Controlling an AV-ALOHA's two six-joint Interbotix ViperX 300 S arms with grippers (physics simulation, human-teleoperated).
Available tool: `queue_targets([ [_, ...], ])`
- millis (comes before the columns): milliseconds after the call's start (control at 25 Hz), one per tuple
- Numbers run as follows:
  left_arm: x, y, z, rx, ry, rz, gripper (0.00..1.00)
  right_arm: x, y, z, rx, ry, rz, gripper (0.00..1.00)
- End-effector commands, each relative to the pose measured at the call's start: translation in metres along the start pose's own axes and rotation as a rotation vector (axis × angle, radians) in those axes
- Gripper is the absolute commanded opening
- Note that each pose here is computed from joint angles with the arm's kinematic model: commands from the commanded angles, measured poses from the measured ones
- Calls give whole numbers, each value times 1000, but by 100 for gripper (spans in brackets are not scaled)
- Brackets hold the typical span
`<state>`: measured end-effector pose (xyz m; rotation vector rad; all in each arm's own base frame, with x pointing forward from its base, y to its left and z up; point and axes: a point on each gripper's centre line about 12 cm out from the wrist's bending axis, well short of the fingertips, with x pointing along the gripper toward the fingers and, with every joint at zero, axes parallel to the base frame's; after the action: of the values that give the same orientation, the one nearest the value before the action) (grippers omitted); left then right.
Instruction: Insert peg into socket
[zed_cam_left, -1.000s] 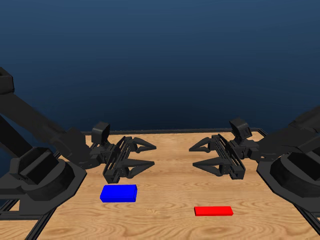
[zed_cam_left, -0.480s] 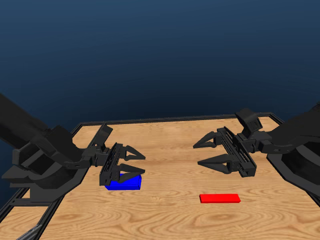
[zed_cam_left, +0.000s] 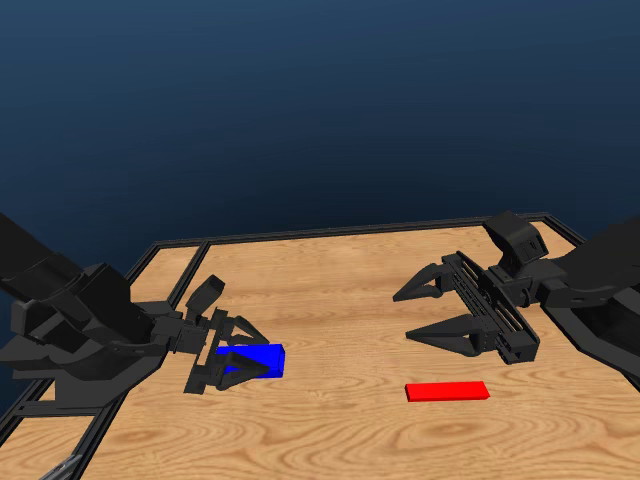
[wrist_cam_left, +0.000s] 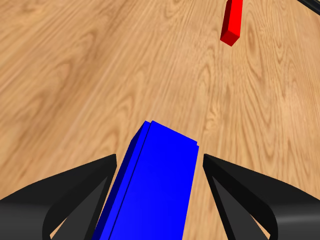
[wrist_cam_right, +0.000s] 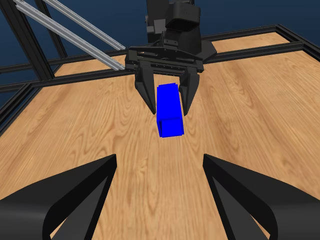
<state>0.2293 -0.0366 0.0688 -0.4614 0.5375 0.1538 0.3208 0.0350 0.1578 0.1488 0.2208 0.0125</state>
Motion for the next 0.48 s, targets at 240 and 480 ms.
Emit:
queue_targets([
  [240,2,4,-35,-2,100,3,0,1,30,-14,49,44,53,100],
  [480,5,-14,-12,37,-5,-69,0,-7,36,-66,168,157,22,100],
])
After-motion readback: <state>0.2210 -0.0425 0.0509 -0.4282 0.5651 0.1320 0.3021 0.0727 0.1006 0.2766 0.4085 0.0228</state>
